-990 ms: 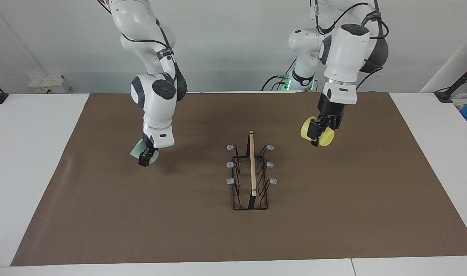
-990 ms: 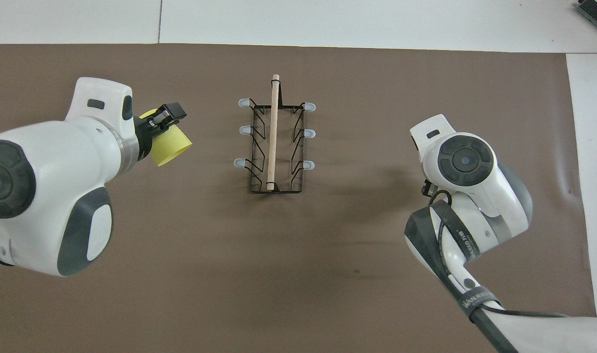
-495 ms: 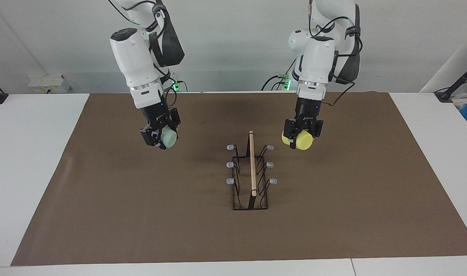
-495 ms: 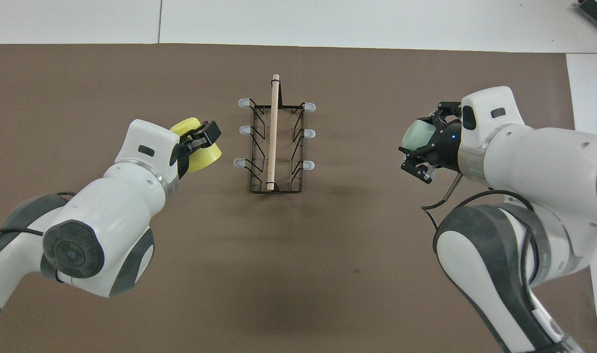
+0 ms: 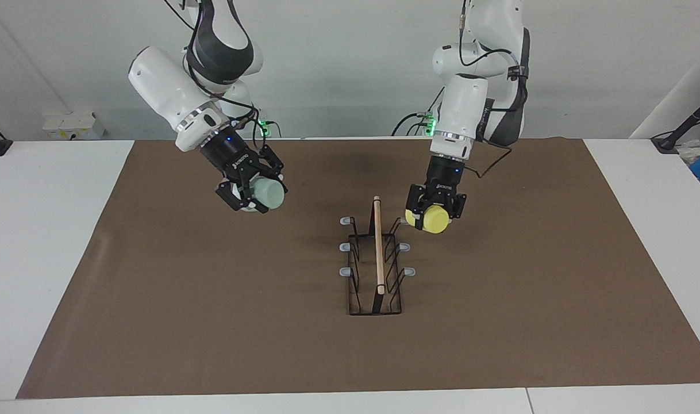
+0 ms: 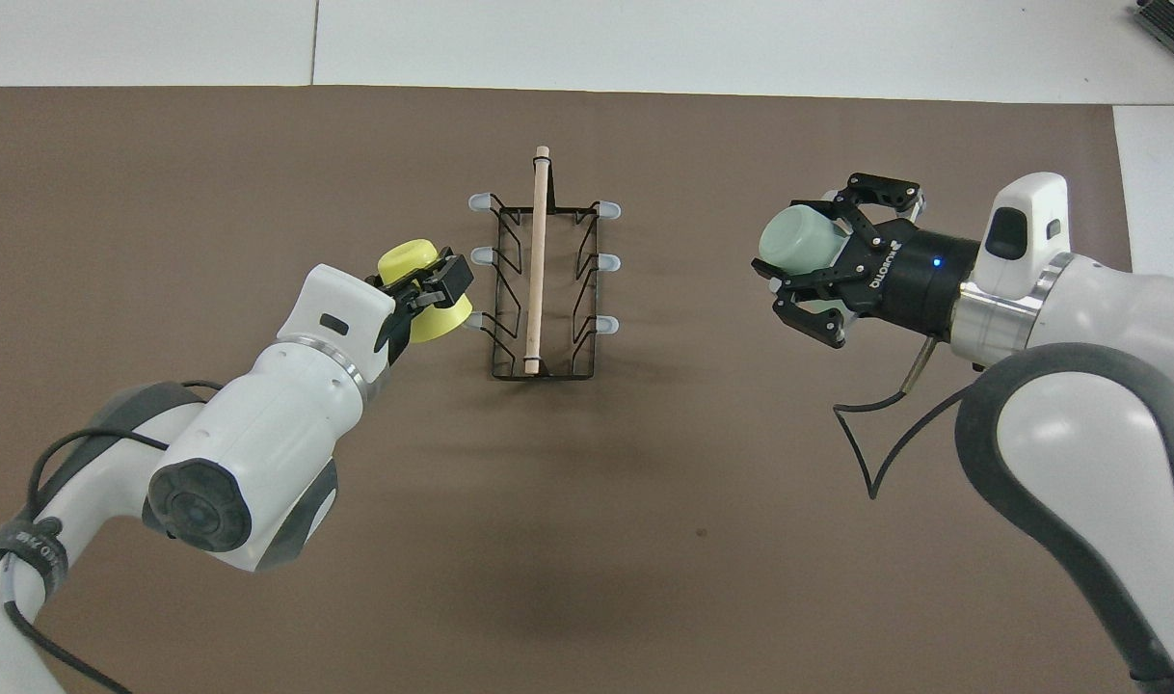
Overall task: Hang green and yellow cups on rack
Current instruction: 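Carry the yellow cup toward the rack while the right gripper carries the green cup, then hang the yellow cup on a rack peg while the right gripper approaches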
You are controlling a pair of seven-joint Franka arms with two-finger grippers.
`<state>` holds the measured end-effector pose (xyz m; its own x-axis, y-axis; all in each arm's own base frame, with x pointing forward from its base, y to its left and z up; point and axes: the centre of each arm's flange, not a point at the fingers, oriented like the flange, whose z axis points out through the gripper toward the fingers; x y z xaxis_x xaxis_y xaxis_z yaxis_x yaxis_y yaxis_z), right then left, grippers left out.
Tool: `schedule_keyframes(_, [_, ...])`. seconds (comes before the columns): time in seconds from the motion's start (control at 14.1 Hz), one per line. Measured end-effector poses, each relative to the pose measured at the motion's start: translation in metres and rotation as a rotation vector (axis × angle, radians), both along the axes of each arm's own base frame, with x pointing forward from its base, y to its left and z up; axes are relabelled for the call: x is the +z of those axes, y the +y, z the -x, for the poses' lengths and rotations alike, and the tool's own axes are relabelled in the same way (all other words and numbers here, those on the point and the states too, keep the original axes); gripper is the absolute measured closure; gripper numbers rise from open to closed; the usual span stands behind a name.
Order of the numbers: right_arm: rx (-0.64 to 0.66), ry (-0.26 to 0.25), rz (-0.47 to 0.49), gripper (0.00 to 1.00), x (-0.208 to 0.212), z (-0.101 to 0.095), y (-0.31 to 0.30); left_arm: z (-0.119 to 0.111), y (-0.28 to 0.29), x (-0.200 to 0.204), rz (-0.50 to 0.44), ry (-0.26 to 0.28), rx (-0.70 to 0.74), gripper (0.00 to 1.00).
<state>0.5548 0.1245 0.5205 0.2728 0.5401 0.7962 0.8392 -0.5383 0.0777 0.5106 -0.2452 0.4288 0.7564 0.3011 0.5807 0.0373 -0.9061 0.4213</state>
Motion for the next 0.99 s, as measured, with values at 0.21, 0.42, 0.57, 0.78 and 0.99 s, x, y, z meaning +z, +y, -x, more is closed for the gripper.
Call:
schedule_keyframes(0.21, [-0.004, -0.019, -0.052, 0.36, 0.001, 0.006, -0.001, 0.0, -0.002, -0.006, 0.002, 0.008, -0.005, 0.37])
schedule_keyframes(0.42, [-0.008, -0.041, -0.148, 0.36, 0.003, 0.01, 0.001, 0.005, -0.014, -0.012, 0.003, 0.019, -0.029, 0.37])
schedule_keyframes(0.57, [0.005, -0.044, -0.245, 0.36, 0.007, 0.014, 0.004, 0.008, -0.021, -0.013, 0.003, 0.021, -0.043, 0.37])
schedule_keyframes(0.78, [0.022, -0.084, -0.31, 0.36, 0.01, 0.019, -0.004, 0.009, -0.023, -0.018, -0.005, 0.038, -0.046, 0.37])
schedule_keyframes(0.99, [0.046, -0.107, -0.441, 0.36, -0.002, 0.024, -0.006, 0.011, -0.026, -0.022, -0.014, 0.056, -0.052, 0.38])
